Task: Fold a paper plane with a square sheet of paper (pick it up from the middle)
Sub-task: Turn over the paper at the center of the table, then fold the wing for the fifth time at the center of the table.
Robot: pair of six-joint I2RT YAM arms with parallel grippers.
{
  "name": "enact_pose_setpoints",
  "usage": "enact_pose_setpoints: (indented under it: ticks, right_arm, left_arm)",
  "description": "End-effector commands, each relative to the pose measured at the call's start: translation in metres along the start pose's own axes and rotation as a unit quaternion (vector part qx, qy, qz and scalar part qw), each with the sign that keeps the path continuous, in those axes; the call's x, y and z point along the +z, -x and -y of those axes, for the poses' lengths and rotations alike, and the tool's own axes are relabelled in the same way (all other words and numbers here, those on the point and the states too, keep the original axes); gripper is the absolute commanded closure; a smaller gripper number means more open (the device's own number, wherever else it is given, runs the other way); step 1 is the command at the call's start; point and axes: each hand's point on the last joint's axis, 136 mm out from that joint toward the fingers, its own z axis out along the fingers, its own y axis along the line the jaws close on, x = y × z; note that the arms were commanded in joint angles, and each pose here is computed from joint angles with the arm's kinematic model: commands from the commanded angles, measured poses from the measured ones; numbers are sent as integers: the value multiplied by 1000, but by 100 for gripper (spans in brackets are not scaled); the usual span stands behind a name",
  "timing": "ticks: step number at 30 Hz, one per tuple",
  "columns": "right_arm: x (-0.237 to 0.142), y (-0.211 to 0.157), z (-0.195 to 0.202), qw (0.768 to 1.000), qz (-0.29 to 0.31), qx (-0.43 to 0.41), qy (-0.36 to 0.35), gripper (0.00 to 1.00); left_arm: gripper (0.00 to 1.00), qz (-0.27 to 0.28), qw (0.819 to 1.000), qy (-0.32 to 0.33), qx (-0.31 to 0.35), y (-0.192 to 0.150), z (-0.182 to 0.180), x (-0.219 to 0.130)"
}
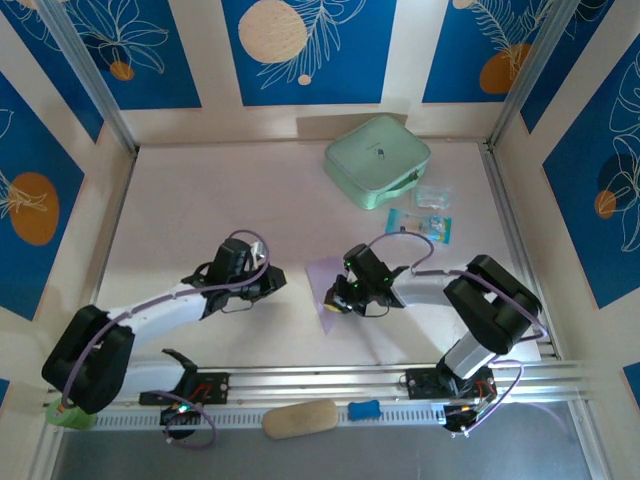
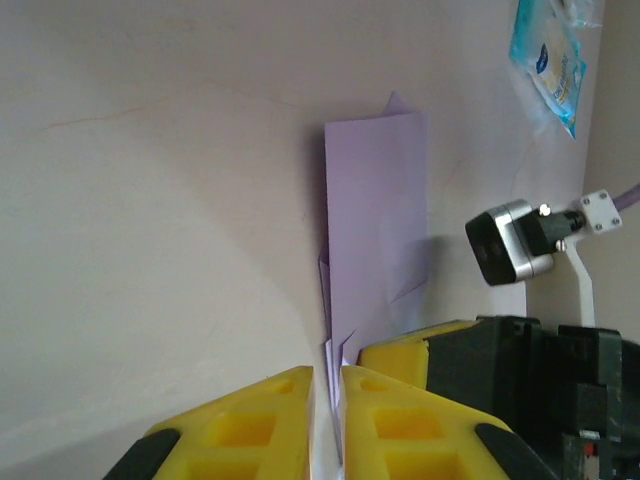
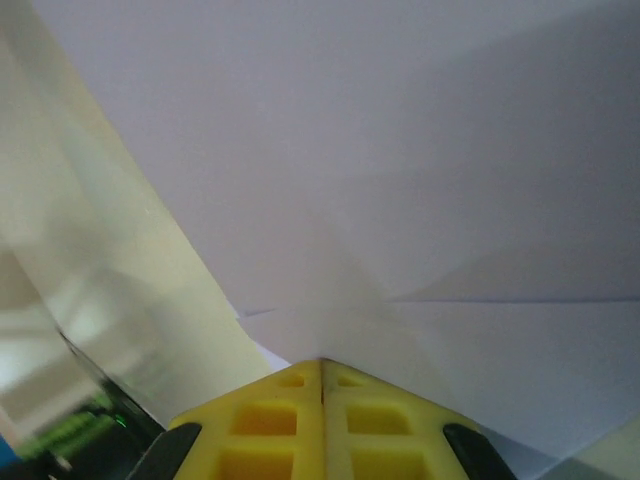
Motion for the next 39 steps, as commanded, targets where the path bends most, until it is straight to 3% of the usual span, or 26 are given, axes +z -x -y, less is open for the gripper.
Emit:
enact_pose_setpoints:
  ticks: [1,3,5,10,12,14,22,39]
  right_arm:
    - [6,-3,41,984,69,154,-55,95]
    - [6,-4,37,981,83,172,-33,95]
    - [5,-3,13,989,54,140,18,93]
    - [-14,-1,-3,997,28,64,27,91]
    - [-25,1,-5,998,36,32,29,83]
    - [-36,5,0,998,50,17,23,76]
    - [-68,22,26,997,72,10,17,69]
    - [-66,22,30,1000,13,-4,14,64]
  left_arm:
    - [87,-5,999,-46,17,8,32,7]
    - [88,-15,998,-50,21,8,37,14]
    - [90,-28,998,-53,24,6,41,20]
    - [90,-49,996,-61,33,1,50,35]
    - [90,-59,995,-66,36,-1,54,42]
    - [91,-67,995,-70,38,-3,58,48]
    - [92,-99,991,-77,43,-7,69,77]
    - [95,-113,993,-10,18,-12,14,114]
